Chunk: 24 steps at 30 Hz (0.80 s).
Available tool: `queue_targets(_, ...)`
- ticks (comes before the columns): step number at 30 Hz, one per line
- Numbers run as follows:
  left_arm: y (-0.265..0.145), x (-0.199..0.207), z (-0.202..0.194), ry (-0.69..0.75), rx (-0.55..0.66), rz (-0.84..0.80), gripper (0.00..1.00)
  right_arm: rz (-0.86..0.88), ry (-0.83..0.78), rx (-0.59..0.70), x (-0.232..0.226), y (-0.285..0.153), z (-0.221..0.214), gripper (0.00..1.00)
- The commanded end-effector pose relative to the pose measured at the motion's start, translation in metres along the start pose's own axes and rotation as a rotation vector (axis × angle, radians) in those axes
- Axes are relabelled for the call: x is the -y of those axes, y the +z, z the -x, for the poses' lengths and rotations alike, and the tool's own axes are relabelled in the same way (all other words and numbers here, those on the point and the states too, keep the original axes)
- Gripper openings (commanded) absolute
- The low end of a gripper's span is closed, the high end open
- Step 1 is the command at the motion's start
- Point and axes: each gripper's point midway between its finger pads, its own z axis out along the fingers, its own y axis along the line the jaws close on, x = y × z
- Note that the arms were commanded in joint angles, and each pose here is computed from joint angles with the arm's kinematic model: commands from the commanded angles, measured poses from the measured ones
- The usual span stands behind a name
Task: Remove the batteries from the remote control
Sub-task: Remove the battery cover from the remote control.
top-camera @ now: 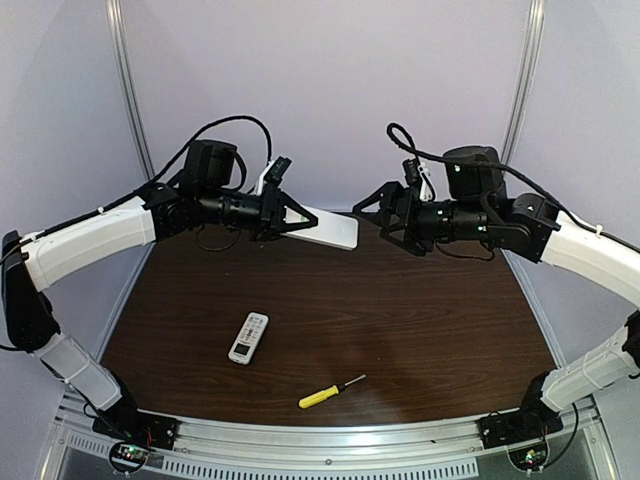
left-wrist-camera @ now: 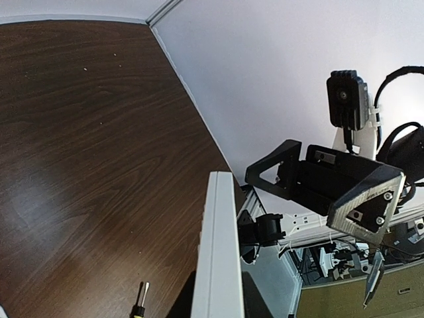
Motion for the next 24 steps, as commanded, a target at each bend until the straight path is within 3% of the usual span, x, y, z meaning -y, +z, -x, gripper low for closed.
queue_targets(1,0.001,0.028,0.015,0.041,0.041,-0.148,0.0,0.065,0.021,-0.05,-0.014,0.004,-0.004,0.91)
queue_targets(24,-0.003,0.046,0.021,0.08,0.048,-0.214,0.0,0.114,0.025,-0.078,-0.019,0.015,-0.009,0.55)
